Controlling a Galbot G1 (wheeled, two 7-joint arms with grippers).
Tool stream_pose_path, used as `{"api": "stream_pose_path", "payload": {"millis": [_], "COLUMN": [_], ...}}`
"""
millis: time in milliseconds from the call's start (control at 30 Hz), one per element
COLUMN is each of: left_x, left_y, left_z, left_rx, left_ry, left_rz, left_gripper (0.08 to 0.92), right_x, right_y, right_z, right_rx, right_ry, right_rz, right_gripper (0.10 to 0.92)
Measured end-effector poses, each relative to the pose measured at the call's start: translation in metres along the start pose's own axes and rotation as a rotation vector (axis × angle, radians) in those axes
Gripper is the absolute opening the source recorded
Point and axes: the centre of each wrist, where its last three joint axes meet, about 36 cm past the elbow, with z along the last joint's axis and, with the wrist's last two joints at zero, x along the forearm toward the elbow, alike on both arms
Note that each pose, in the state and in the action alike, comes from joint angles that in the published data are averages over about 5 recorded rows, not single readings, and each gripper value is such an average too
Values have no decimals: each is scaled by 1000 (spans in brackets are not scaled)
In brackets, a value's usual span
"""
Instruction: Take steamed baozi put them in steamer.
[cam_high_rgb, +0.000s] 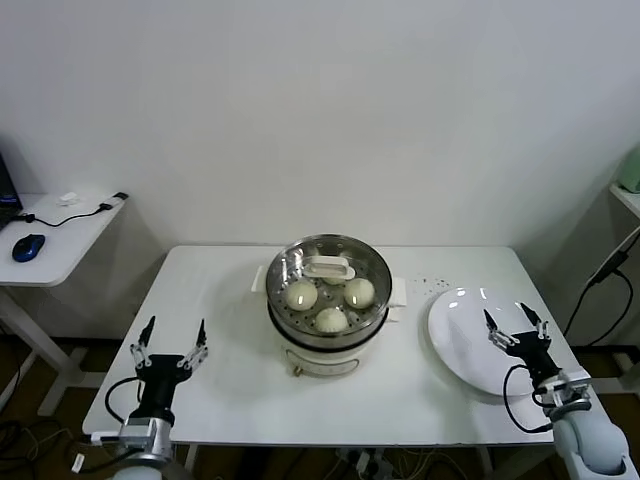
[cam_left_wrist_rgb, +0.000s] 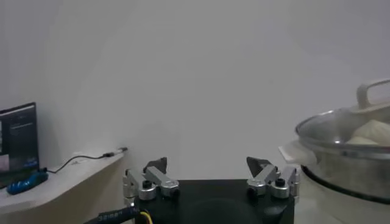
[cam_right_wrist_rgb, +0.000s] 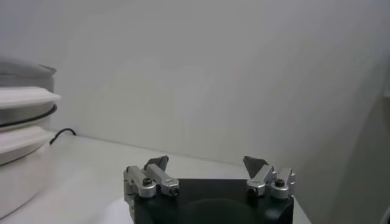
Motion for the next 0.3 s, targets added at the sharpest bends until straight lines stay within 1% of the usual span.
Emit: {"api": "stream_pose_path", "payload": {"millis": [167, 300], "left_x": [4, 6], "left_y": [-1, 0], "left_z": [4, 5], "left_rx": [23, 29], "left_ry": [-14, -16], "left_rz": [-5, -6], "left_gripper": [823, 823], "right_x": [6, 11], "right_y": [0, 0], "right_z": [1, 2], "right_rx": [-17, -26], "right_ry": [-9, -14], "right_rz": [4, 6], "right_gripper": [823, 823]}}
